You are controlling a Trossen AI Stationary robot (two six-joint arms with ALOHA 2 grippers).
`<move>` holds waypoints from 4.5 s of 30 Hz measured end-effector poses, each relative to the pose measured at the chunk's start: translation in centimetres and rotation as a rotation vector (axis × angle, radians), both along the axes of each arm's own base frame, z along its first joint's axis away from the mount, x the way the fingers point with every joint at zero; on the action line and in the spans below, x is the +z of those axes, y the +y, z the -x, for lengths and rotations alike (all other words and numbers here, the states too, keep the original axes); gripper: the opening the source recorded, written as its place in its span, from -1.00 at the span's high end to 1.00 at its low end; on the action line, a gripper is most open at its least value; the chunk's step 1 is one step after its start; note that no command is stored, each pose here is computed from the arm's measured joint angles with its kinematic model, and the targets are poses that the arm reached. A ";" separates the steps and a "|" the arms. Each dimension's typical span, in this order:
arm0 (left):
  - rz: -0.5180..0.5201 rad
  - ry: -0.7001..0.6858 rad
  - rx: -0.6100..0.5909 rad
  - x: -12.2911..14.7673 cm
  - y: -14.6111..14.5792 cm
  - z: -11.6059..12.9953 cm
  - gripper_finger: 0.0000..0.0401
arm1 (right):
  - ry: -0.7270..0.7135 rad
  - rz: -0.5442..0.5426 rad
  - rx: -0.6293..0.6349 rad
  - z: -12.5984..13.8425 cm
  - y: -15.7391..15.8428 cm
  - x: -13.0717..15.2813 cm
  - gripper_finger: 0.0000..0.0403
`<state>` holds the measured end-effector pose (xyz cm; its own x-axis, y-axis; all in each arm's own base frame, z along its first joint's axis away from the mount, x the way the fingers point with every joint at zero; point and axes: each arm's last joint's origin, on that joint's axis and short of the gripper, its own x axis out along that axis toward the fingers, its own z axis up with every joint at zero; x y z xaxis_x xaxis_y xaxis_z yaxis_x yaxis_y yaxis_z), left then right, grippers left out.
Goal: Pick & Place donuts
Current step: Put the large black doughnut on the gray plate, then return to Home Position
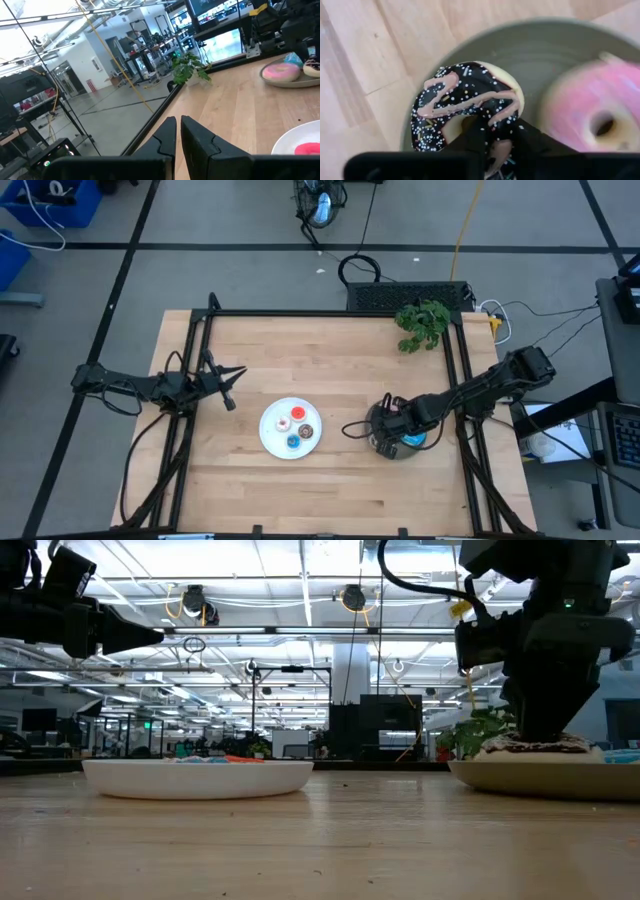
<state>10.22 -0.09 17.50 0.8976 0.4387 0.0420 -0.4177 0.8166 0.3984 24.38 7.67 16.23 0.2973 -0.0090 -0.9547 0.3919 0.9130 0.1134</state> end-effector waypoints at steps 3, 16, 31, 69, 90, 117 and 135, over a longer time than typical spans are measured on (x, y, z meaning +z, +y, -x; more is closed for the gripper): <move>0.000 0.000 0.000 0.0 0.0 0.0 0.84 | 0.011 -0.026 0.007 0.0 0.1 0.0 0.53; 0.000 0.000 0.000 0.0 0.0 0.0 0.84 | 0.076 -0.004 0.011 0.1 0.1 1.1 -0.10; 0.001 -0.001 0.001 0.0 0.0 0.0 0.84 | -0.035 0.116 0.143 -0.8 1.6 7.4 -0.01; 0.175 -0.003 0.021 -0.7 0.1 0.1 0.95 | -1.205 0.439 0.254 16.4 -6.4 6.8 1.00; 0.226 -0.046 -0.218 -0.3 -0.5 0.5 0.98 | -1.205 0.467 0.246 15.0 -6.5 1.0 1.00; 0.167 -0.040 -0.156 -0.3 -0.3 0.5 0.78 | -1.323 0.386 0.223 14.9 -6.3 1.3 1.00; 0.167 -0.044 -0.156 -0.3 -0.3 0.5 0.78 | -1.325 0.387 0.222 14.9 -6.3 1.4 1.00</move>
